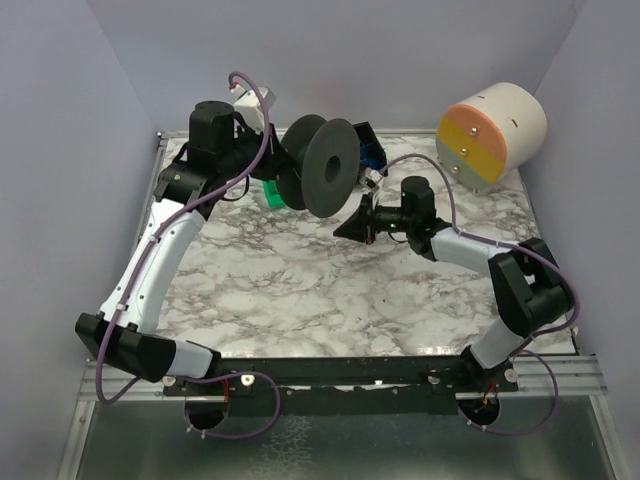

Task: Wrap the cables
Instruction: Wrap the cable around the cable reel.

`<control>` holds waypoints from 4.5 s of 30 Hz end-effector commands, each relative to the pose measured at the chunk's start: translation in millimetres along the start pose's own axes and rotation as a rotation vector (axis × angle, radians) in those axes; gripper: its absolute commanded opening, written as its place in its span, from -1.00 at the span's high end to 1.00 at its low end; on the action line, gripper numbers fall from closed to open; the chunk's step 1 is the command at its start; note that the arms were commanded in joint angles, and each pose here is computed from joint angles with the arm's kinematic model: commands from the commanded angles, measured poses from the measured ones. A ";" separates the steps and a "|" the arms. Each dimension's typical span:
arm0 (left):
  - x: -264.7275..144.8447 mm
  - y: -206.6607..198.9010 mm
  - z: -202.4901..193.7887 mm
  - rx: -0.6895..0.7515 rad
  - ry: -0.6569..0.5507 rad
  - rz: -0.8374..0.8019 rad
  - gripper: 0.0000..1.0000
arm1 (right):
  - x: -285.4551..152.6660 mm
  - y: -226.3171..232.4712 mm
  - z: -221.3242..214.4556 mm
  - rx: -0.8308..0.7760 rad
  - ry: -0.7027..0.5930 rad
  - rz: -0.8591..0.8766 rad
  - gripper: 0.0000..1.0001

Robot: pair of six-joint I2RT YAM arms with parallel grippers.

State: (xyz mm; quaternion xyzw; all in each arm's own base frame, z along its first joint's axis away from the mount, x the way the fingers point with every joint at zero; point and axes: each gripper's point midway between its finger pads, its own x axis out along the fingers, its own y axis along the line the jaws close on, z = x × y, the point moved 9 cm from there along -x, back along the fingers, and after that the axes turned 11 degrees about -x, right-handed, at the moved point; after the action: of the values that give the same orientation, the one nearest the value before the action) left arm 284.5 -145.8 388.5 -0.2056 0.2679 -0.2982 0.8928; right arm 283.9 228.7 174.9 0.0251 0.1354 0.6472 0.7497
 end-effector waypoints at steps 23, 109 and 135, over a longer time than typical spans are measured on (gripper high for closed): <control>-26.0 -40.7 57.8 0.076 -0.199 -0.110 1.00 | -6.9 -28.2 41.3 -0.306 -0.072 0.008 0.55; -1.0 -12.3 -9.4 0.226 -0.043 0.015 1.00 | -86.8 -91.0 117.5 -0.142 -0.150 -0.712 0.99; 28.0 -6.0 -26.9 0.446 -0.133 0.394 1.00 | -69.1 26.0 164.6 0.147 -0.048 0.333 0.99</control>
State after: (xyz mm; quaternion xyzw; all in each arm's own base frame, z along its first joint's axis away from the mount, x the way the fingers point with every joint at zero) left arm 267.5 -184.8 344.6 0.0546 0.2277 -0.2492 0.9397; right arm 324.5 176.7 317.8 0.0741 0.1853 0.6702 0.7148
